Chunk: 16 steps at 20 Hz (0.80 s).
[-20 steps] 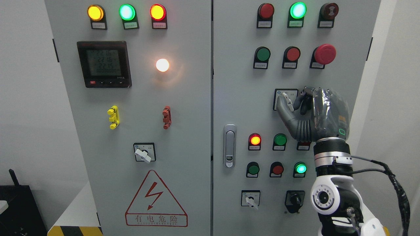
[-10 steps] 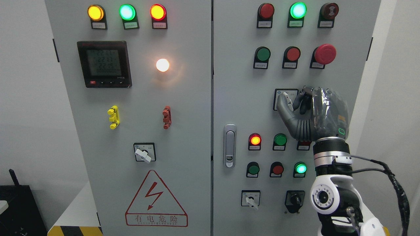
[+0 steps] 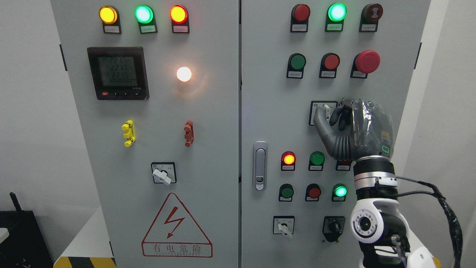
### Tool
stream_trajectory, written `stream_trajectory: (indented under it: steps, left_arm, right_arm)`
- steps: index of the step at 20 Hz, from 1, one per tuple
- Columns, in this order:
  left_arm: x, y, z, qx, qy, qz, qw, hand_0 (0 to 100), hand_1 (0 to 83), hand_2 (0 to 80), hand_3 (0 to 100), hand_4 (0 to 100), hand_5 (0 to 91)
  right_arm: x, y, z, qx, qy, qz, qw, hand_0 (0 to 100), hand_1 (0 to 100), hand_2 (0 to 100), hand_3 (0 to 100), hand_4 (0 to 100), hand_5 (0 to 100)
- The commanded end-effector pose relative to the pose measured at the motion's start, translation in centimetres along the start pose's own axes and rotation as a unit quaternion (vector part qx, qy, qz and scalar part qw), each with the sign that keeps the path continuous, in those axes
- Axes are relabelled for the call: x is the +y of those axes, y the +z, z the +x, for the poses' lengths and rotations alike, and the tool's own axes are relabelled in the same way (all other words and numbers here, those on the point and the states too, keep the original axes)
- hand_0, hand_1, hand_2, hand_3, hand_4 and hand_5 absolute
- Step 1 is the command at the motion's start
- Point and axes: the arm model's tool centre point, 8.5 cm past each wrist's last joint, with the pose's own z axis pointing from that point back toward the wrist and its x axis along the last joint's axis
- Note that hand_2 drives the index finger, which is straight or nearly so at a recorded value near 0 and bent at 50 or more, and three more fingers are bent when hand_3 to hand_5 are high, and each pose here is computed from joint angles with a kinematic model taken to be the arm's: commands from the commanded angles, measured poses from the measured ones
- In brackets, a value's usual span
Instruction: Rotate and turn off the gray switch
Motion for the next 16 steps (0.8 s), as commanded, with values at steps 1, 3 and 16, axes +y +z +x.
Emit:
stream_trajectory:
  steps: [1, 3, 16]
  left_arm:
    - [0.02, 0.11, -0.81, 0.013, 0.011, 0.001, 1.000, 12, 38.9, 0.0, 0, 0, 0.0]
    - [0.00, 0.11, -0.81, 0.013, 0.011, 0.001, 1.000, 12, 38.9, 0.0, 0, 0, 0.0]
    - [0.00, 0.11, -0.81, 0.013, 0.011, 0.001, 1.000, 12, 38.9, 0.0, 0, 0, 0.0]
  right_arm:
    - [0.17, 0.01, -0.04, 0.002, 0.000, 0.003, 1.000, 51, 31, 75, 95, 83, 99]
    - [0.17, 0.01, -0.04, 0.002, 0.000, 0.003, 1.000, 51, 31, 75, 95, 83, 99]
    - [0.09, 0.22, 0.14, -0.004, -0.001, 0.001, 1.000, 52, 33, 75, 96, 84, 98]
